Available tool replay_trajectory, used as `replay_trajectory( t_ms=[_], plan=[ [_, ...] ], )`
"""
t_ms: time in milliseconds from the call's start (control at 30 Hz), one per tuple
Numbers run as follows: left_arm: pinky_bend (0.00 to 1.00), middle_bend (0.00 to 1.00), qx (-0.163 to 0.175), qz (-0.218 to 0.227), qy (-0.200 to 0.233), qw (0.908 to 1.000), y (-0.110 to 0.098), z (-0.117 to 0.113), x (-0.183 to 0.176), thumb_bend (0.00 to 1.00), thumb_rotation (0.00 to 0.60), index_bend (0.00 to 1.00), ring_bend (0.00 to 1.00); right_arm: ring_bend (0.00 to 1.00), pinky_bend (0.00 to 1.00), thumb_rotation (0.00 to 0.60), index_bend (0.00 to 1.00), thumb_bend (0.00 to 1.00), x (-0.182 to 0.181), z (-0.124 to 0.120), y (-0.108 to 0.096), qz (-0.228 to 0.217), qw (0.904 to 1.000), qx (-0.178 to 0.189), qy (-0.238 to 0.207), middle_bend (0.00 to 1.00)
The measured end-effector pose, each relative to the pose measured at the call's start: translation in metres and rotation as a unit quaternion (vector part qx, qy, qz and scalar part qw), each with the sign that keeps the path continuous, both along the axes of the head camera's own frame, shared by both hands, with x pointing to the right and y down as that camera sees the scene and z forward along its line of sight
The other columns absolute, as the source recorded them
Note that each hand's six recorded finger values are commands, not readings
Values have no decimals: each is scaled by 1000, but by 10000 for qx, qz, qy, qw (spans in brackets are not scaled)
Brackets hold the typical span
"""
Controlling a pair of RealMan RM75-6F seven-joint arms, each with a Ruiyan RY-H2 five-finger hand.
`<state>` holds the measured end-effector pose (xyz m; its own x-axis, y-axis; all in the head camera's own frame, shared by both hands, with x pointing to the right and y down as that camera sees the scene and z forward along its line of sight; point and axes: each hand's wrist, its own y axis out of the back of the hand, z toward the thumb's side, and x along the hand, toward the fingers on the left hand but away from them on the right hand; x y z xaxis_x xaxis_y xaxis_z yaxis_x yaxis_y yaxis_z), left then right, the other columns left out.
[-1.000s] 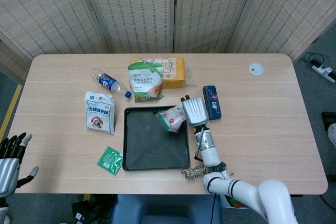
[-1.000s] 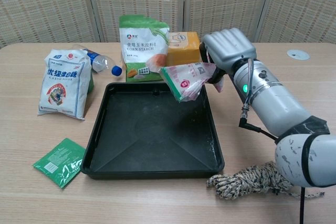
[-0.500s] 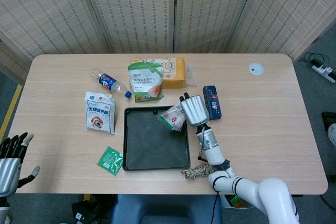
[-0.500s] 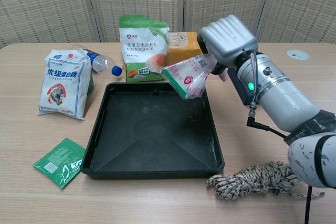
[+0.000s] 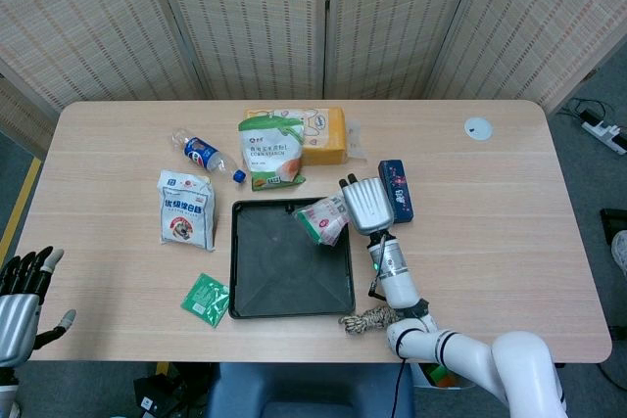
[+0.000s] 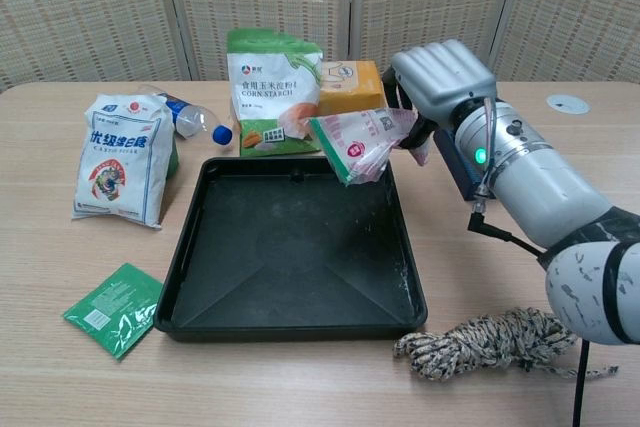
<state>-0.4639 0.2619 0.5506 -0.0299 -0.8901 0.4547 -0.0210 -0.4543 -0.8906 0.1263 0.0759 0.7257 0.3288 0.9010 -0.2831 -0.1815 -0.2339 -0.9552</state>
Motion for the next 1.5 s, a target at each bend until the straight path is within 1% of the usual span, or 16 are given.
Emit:
replay_trajectory(
  t_ms=[100, 167, 233, 300, 400, 500, 633, 733, 833, 867, 967, 1133, 1267, 1300, 1400, 1500],
  plan=[
    [0, 74, 2, -1, 4, 10000, 0, 0, 0, 322, 600, 19, 39, 1000, 978, 600, 850, 427, 0, -1, 2, -380, 9979, 382, 369, 660],
    [0, 75, 1, 1, 5, 10000, 0, 0, 1, 322, 600, 19, 39, 1000, 978, 600, 850, 428, 0, 1, 4, -642, 9942, 580, 631, 661],
    [0, 75, -4, -5, -14, 10000, 1, 0, 0, 323, 600, 19, 40, 1000, 978, 600, 850, 428, -1, 4, 8, -837, 9907, 695, 819, 660],
    [0, 75, -16, -15, -23, 10000, 2, 0, -1, 323, 600, 18, 40, 1000, 978, 600, 850, 428, -3, 8, 13, -878, 9901, 687, 855, 660],
    [0, 75, -4, -25, -32, 10000, 1, -1, -2, 322, 600, 16, 39, 1000, 978, 600, 850, 427, -1, 11, 12, -703, 9934, 556, 721, 660],
    [0, 74, 0, -14, -35, 10000, 1, -1, -1, 322, 600, 16, 39, 1000, 978, 600, 850, 428, 2, 11, 9, -400, 9974, 368, 481, 660],
    [0, 74, 3, -10, -25, 10000, 1, -1, -1, 323, 600, 14, 39, 1000, 978, 600, 850, 428, 5, 14, 6, 163, 9998, -114, -41, 660],
    [0, 74, -1, -5, -27, 10000, 1, -1, -1, 322, 600, 14, 39, 1000, 978, 600, 850, 428, 7, 16, 6, 518, 9963, -519, -438, 660],
    [0, 75, 3, -3, -19, 10000, 1, -1, 0, 323, 600, 13, 40, 1000, 978, 600, 850, 428, 13, 19, 7, 912, 9872, -980, -862, 660],
    [0, 75, 2, -1, -16, 10000, 1, -1, 0, 323, 600, 13, 40, 1000, 978, 600, 850, 428, 15, 20, 8, 1027, 9834, -1121, -989, 660],
    [0, 75, 2, 9, -16, 10000, 1, -1, 1, 322, 600, 11, 39, 1000, 978, 600, 850, 428, 25, 24, 9, 1395, 9669, -1599, -1414, 660],
    [0, 75, -3, 37, -7, 10000, 0, -1, 3, 322, 600, 9, 40, 1000, 978, 600, 850, 427, 52, 29, 12, 1960, 9325, -2298, -1979, 660],
    [0, 74, -4, 64, -1, 10000, 0, -1, 6, 322, 600, 8, 39, 1000, 978, 600, 850, 427, 65, 32, 16, 2275, 9050, -2708, -2363, 660],
    [0, 74, -4, 72, -2, 10000, -1, -1, 6, 322, 600, 8, 40, 1000, 978, 600, 850, 428, 69, 33, 18, 2367, 8951, -2842, -2490, 659],
    [0, 75, -1, 97, 0, 10000, -1, -2, 9, 322, 600, 8, 39, 1000, 978, 600, 850, 427, 78, 36, 21, 2537, 8720, -3159, -2746, 646],
    [0, 74, 1, 128, 3, 9999, -2, -2, 12, 322, 600, 8, 40, 1000, 978, 600, 843, 427, 83, 40, 28, 2690, 8417, -3571, -3029, 627]
  ],
)
